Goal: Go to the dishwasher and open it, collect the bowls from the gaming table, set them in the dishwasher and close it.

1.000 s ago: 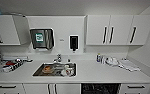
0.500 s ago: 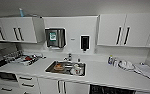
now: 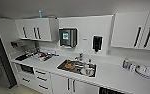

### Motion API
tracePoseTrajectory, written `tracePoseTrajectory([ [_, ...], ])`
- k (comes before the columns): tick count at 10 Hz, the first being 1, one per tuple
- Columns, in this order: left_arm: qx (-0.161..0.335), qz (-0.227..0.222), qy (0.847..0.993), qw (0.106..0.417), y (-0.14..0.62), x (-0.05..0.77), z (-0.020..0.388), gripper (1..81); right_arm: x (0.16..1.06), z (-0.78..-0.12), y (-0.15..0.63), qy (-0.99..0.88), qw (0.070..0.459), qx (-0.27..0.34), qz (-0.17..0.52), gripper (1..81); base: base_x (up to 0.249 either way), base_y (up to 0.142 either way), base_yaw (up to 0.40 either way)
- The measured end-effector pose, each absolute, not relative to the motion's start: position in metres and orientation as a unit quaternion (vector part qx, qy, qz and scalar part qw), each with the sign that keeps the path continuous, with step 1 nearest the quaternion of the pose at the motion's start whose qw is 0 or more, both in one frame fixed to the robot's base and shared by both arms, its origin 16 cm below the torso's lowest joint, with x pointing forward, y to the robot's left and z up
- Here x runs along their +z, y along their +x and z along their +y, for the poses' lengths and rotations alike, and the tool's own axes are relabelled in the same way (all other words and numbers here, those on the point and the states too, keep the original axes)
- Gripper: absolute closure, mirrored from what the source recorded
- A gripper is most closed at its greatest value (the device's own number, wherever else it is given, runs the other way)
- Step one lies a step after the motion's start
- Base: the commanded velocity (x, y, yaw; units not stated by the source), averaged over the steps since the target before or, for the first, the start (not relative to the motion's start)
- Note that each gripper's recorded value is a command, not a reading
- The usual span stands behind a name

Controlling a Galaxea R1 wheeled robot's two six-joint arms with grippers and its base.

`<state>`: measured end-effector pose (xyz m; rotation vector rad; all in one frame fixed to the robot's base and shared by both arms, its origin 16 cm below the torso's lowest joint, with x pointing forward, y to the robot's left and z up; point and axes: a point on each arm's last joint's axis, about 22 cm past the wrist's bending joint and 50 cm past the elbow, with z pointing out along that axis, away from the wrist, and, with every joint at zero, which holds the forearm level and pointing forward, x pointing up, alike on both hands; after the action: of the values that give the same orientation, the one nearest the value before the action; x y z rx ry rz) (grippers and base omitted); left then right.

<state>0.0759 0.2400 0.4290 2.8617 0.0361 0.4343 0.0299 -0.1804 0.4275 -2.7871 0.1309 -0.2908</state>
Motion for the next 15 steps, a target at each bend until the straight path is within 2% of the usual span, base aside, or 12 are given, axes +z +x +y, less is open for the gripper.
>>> tracePoseTrajectory([
  [2, 0.15, 0.013, 0.982, 0.115, 0.0774, 0.4286, 0.2487, 1.0, 0.4273, -0.1804, 0.0282, -0.98, 0.167, -0.102, 0.046, 1.0, 0.0, 0.0, 0.38],
  [15, 0.153, 0.013, 0.981, 0.119, 0.0823, 0.4293, 0.24, 1.0, 0.4278, -0.1768, 0.0298, -0.979, 0.169, -0.102, 0.046, 1.0, 0.0, 0.0, 0.381],
])
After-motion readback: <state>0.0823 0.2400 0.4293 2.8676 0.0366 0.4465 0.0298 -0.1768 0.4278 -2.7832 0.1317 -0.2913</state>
